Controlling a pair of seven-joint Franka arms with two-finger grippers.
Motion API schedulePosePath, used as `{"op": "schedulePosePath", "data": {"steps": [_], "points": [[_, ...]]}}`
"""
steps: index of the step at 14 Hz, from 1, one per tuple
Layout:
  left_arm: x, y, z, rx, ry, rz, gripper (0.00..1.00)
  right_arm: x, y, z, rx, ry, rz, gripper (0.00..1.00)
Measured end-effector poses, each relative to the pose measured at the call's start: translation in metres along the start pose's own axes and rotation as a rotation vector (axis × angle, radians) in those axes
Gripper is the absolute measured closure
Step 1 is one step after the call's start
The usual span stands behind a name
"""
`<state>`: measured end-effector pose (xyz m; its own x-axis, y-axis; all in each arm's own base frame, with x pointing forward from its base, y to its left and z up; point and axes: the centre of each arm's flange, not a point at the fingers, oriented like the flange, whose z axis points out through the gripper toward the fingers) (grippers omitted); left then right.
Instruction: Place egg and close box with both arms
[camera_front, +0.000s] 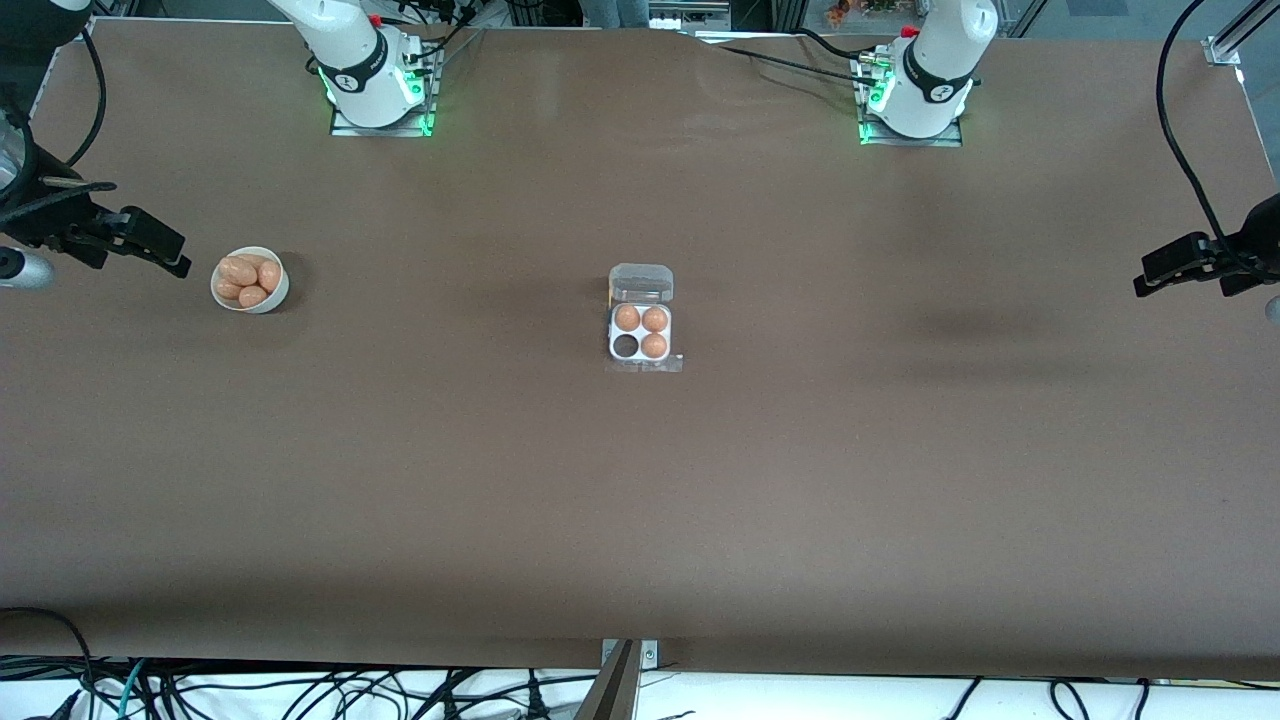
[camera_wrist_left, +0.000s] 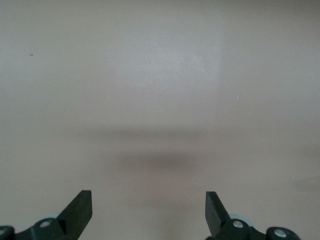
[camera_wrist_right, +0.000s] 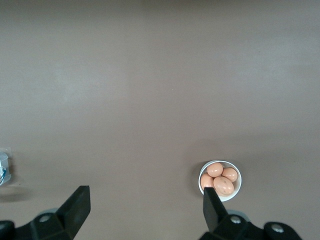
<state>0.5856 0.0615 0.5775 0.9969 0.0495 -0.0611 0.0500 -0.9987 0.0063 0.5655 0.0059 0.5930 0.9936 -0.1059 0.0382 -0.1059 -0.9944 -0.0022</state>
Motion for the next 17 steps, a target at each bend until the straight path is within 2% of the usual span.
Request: {"op": "schedulePosePath", "data": {"steps": [6,17], "points": [[0.017,0.001,0.030,0.005,-0.046,-0.001,0.00,0.000,0.000,0.000,0.000,0.000,0.000,0.00],[0.028,-0.002,0.011,0.050,0.000,0.001,0.00,0.000,0.000,0.000,0.000,0.000,0.000,0.00]]}}
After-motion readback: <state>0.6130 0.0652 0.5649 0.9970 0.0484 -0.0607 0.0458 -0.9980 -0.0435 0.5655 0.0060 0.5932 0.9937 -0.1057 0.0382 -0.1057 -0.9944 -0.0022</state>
